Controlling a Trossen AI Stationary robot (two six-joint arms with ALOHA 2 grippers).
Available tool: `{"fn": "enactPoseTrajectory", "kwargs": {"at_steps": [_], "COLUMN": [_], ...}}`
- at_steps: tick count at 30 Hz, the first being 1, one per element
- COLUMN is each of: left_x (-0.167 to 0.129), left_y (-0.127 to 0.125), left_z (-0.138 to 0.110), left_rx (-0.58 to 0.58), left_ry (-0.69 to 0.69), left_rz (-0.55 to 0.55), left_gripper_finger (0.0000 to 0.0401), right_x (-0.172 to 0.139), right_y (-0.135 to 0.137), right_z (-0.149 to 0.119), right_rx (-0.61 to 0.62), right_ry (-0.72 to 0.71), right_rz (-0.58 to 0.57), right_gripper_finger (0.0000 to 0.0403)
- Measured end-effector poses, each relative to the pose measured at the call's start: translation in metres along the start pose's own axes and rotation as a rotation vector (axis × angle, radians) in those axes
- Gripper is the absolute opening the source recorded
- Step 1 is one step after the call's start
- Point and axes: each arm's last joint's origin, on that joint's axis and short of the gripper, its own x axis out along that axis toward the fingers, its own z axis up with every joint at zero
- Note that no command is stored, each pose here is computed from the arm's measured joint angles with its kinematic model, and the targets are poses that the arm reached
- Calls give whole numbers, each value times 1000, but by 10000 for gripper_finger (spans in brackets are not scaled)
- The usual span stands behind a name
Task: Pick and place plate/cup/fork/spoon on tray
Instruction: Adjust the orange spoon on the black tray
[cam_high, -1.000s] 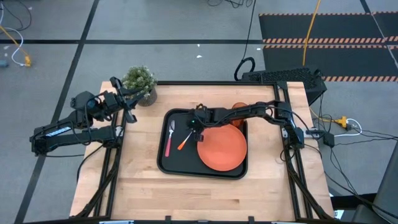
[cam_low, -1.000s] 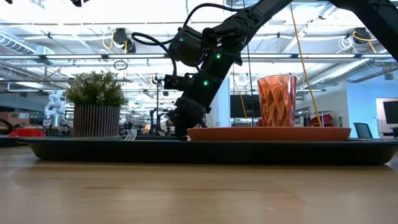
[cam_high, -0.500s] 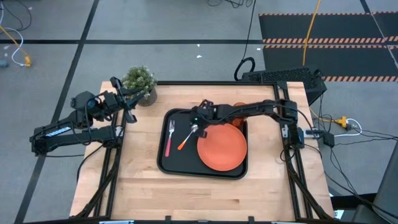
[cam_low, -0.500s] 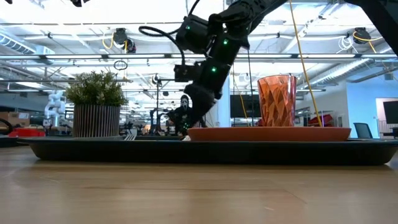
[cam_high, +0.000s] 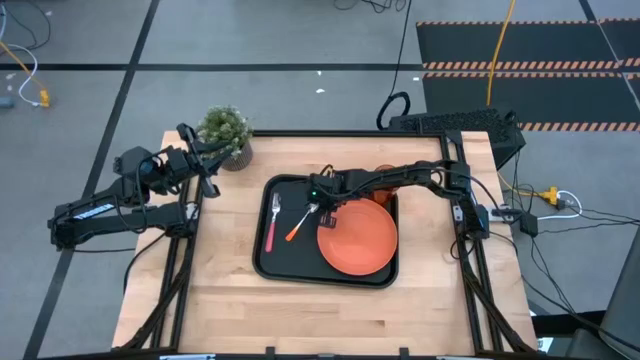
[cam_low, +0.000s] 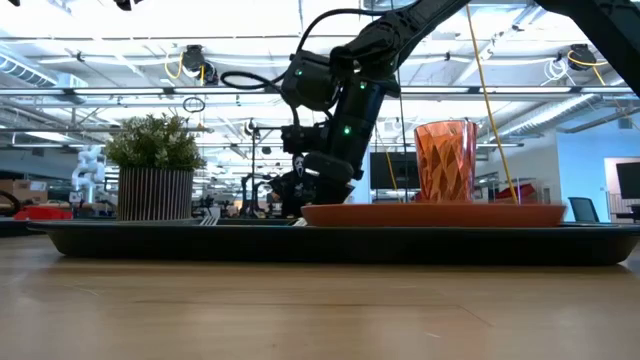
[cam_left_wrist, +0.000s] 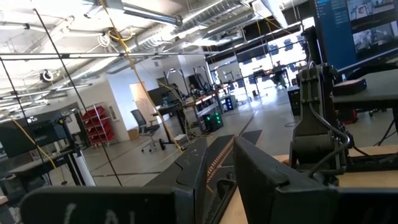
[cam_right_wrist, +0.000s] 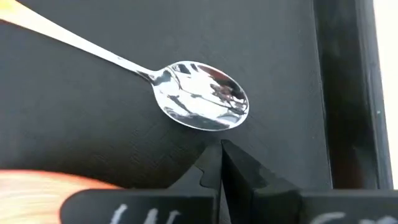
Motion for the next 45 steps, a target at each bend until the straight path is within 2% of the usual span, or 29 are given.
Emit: {"fn": "enactPoseTrajectory", "kwargs": {"at_steps": [4, 8, 14, 23, 30, 35, 45], "left_x": [0, 0, 0, 0, 0, 0, 0], "left_y": [0, 0, 0, 0, 0, 0, 0], "left_z": [0, 0, 0, -1, 0, 0, -1], "left_rx": [1, 2, 2, 2, -1, 0, 3], "left_ry": [0, 1, 2, 9, 0, 0, 7], "left_rz": [0, 0, -1, -3, 0, 1, -2], "left_gripper_finger": [81, 81, 81, 81, 81, 81, 81], "right_x": [0, -1, -3, -3, -1, 16, 10], "right_y": [0, 4, 12, 10, 8, 7, 10], "right_z": [3, 9, 16, 4, 10, 4, 12], "right_rx": [1, -9, -64, -43, -19, -27, -46], "right_ry": [-31, -90, -172, -50, -107, -53, -135], "right_rz": [4, 92, 0, -13, 11, 29, 32], "right_gripper_finger": [0, 0, 0, 0, 0, 0, 0]}}
